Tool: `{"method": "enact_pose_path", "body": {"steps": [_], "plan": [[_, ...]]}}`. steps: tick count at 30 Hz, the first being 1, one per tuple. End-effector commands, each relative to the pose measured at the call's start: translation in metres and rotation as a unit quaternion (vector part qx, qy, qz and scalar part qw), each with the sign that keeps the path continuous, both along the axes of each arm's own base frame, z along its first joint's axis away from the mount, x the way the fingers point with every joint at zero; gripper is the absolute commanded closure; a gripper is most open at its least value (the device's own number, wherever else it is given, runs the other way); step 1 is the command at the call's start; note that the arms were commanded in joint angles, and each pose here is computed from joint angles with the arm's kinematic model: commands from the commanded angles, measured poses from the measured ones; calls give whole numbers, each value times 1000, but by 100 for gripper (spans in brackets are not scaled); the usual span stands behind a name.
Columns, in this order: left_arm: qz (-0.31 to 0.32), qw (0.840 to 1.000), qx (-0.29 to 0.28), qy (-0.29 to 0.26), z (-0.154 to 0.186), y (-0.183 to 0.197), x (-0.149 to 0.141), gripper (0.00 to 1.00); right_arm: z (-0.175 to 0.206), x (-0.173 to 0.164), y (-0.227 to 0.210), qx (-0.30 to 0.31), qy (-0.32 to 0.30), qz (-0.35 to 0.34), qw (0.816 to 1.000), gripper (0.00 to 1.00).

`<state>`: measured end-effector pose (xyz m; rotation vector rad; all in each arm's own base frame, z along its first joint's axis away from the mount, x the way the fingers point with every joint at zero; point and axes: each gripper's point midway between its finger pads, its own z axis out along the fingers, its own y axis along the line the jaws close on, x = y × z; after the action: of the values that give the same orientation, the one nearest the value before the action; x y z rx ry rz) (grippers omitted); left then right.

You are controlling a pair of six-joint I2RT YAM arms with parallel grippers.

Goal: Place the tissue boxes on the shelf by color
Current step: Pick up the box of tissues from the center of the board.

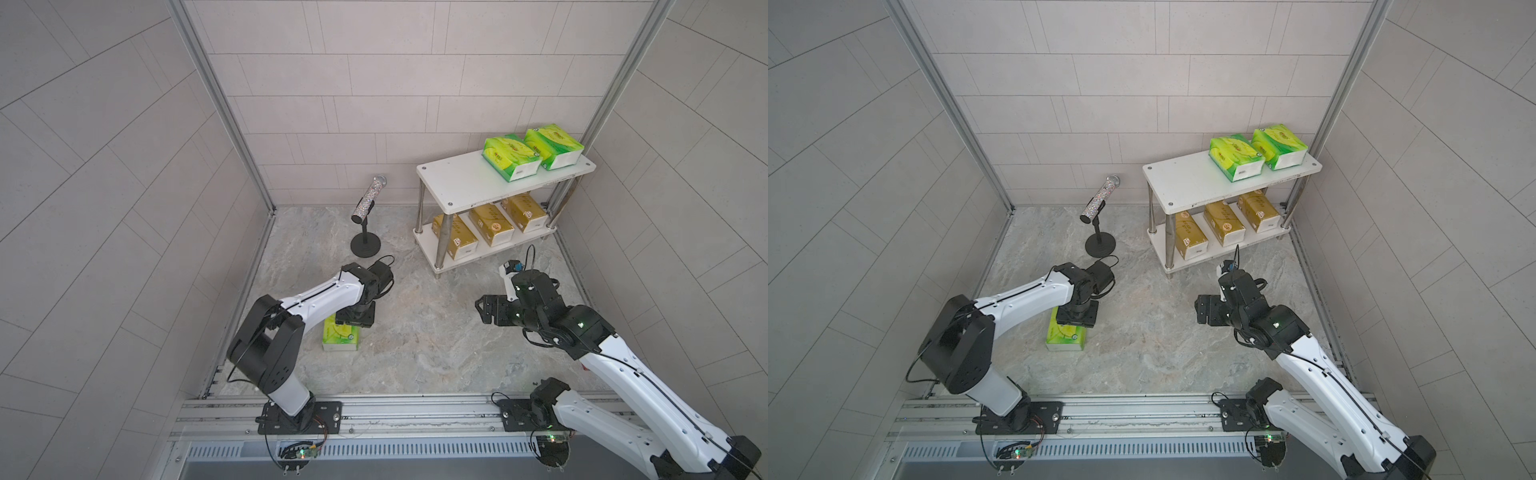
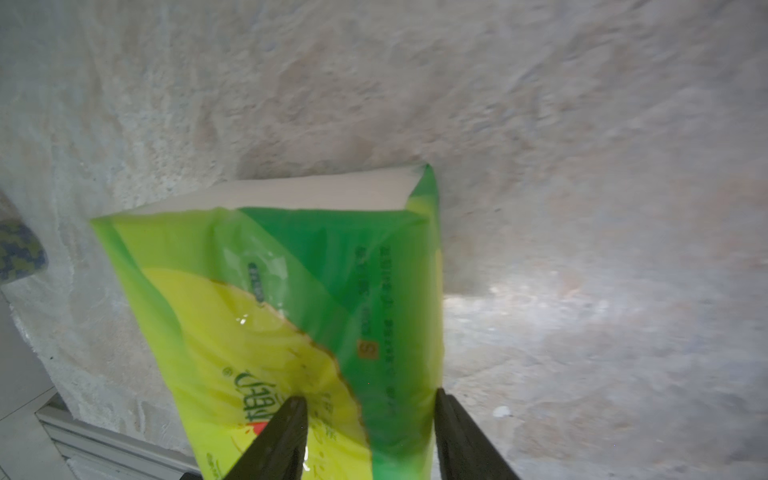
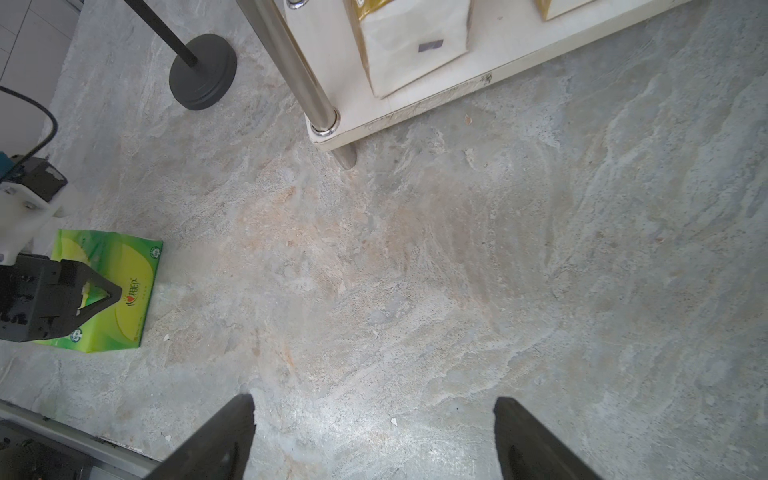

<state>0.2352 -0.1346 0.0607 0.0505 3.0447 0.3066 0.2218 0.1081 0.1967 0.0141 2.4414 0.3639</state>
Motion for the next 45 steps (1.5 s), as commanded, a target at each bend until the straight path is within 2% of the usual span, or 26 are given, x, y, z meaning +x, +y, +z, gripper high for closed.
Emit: {"method": "enact_pose_path", "body": {"steps": [1, 6, 9, 12, 16, 20, 22, 26, 30, 35, 38, 41, 45], "plan": [[1, 995, -102, -9, -1, -69, 9, 42, -1, -3, -8, -18, -9, -3, 1000, 6], [0, 984, -177, -25, 34, -120, 22, 39, -2, -4, -12, -34, -12, -1, 999, 5], [-10, 975, -219, -37, 62, -137, 28, 34, -4, 0, -10, -39, -10, 6, 999, 5], [-17, 975, -208, -74, 94, -117, 37, 29, -5, 5, -3, -36, -6, 15, 999, 6], [15, 979, -175, -102, 109, -54, 43, 22, 0, 8, 14, -19, -19, 50, 998, 7], [68, 970, -201, -115, 92, -2, 40, 13, 9, 5, 41, -18, -61, 115, 991, 6], [94, 958, -242, -125, 77, 11, 39, 10, 9, 3, 55, -24, -74, 150, 986, 6], [103, 927, -332, -143, 52, 4, 42, 8, 2, -6, 86, -51, -87, 216, 971, 6], [86, 911, -377, -143, 39, -10, 45, 8, -8, -11, 112, -78, -95, 254, 959, 6], [98, 908, -381, -147, 22, -10, 45, 8, -18, -10, 129, -69, -89, 261, 959, 7], [110, 905, -385, -143, 13, -11, 47, 11, -20, -10, 135, -65, -87, 268, 957, 7], [121, 910, -373, -134, 2, -9, 46, 16, -22, -14, 143, -72, -88, 298, 948, 8], [148, 918, -346, -127, -1, 0, 44, 29, -24, -22, 155, -78, -98, 342, 932, 9]]}}
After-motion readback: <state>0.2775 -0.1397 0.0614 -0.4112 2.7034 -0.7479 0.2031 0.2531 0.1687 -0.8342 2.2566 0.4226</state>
